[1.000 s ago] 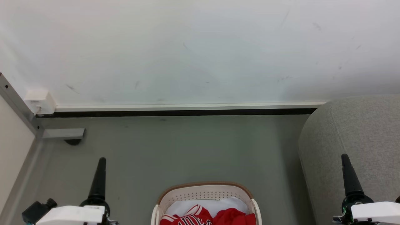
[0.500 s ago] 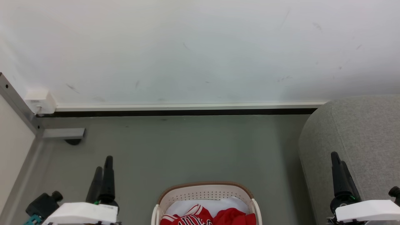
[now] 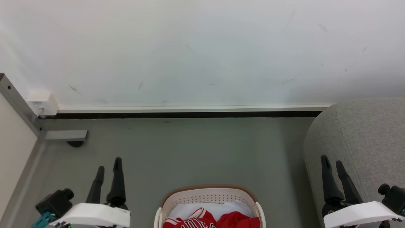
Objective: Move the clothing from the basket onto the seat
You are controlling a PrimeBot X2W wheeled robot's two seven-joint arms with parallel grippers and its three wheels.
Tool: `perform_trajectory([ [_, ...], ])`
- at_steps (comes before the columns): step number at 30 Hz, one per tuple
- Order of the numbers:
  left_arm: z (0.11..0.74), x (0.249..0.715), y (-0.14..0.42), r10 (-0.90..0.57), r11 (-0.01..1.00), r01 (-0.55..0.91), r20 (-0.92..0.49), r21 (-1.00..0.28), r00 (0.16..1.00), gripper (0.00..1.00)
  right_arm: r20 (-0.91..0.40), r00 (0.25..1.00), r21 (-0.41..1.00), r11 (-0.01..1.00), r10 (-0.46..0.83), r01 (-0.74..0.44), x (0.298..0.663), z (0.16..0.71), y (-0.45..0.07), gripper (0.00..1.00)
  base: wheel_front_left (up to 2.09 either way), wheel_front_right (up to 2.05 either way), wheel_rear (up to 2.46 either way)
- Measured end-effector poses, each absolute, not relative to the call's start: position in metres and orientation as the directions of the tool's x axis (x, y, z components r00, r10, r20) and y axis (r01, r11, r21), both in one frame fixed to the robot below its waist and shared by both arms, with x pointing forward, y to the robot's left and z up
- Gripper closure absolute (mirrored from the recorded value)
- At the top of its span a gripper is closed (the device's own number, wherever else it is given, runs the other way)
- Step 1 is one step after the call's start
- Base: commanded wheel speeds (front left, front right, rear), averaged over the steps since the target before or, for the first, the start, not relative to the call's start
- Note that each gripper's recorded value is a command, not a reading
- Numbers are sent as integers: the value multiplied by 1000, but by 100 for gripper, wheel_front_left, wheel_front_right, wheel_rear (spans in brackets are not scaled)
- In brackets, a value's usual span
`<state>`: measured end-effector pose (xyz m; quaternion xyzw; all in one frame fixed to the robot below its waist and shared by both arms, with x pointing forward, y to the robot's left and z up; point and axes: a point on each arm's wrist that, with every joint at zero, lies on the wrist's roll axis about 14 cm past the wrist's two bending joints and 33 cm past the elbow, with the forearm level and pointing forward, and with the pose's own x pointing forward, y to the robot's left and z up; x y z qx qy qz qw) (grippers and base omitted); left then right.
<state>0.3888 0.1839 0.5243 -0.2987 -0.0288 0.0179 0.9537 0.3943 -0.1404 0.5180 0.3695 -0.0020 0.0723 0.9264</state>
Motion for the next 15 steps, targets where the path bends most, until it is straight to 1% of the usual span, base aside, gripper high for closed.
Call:
perform_trajectory([
  [7, 527, 388, 183, 54, 865, -16, 62, -502, 997, 0, 55, 988, 608, 780, 145, -148, 394, 515, -137, 0, 0, 0, 0],
  [15, 531, 387, 182, 53, 903, -13, 82, -430, 995, 0, 70, 985, 548, 819, 155, -167, 396, 518, -133, 0, 0, 0, 0],
])
